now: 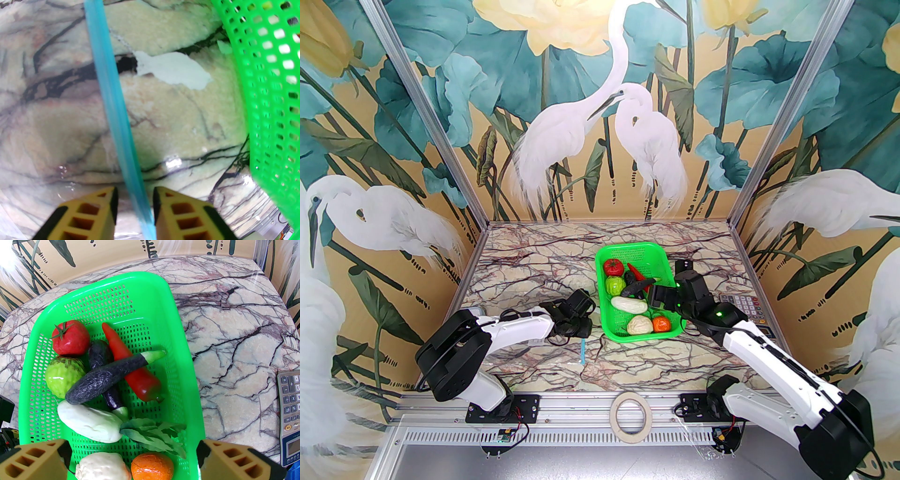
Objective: Place the food in the zip-top bag and seal the zipper
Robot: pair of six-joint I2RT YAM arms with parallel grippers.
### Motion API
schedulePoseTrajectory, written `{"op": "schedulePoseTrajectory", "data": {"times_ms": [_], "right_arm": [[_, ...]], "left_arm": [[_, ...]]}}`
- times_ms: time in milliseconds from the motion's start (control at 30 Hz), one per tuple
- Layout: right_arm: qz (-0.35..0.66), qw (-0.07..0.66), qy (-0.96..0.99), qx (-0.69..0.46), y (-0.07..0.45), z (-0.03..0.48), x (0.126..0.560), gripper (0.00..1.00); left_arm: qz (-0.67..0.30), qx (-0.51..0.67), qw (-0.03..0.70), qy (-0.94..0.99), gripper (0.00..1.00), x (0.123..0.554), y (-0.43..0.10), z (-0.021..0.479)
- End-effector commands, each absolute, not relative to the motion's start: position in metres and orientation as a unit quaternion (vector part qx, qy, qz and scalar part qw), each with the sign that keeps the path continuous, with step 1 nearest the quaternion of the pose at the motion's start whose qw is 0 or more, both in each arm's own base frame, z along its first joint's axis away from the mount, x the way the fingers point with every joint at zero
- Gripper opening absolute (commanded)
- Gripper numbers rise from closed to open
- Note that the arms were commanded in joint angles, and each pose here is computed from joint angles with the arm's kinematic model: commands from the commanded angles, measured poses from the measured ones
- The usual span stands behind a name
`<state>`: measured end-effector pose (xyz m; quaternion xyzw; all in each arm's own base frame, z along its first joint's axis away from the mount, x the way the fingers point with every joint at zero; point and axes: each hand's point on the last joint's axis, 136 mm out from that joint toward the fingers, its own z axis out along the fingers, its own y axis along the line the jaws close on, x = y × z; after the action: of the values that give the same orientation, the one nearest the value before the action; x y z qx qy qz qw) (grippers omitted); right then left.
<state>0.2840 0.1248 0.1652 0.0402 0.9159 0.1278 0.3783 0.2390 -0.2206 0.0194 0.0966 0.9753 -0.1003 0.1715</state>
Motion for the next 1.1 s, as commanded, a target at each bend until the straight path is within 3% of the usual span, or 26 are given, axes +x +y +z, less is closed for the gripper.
{"op": "schedulePoseTrajectory", "data": {"times_ms": [0,233,400,567,667,867,1000,1067], "right_arm": [[0.133,0.393,0.909,0.051,0.125,0.174,0.287,0.96],[0.131,0.391,0.910,0.052,0.124,0.172,0.287,0.96],[0.132,0.390,0.910,0.051,0.125,0.172,0.287,0.96],[0.134,0.387,0.911,0.049,0.126,0.171,0.286,0.96],[0.144,0.379,0.913,0.043,0.130,0.172,0.284,0.94],[0.211,0.356,0.910,0.010,0.159,0.188,0.279,0.83],[0.280,0.344,0.896,-0.021,0.194,0.205,0.274,0.66],[0.311,0.338,0.888,-0.036,0.214,0.213,0.272,0.64]], "left_arm": [[-0.099,0.106,0.170,0.975,0.29,0.239,-0.224,0.022],[-0.108,0.108,0.169,0.974,0.16,0.238,-0.227,0.024],[-0.117,0.109,0.171,0.972,0.13,0.237,-0.229,0.027],[-0.118,0.110,0.176,0.971,0.00,0.237,-0.227,0.028],[-0.118,0.109,0.188,0.969,0.00,0.240,-0.221,0.036],[-0.157,0.117,0.217,0.956,0.00,0.247,-0.221,0.077],[-0.184,0.141,0.240,0.943,0.00,0.248,-0.226,0.108],[-0.199,0.151,0.254,0.934,0.00,0.247,-0.229,0.121]]}}
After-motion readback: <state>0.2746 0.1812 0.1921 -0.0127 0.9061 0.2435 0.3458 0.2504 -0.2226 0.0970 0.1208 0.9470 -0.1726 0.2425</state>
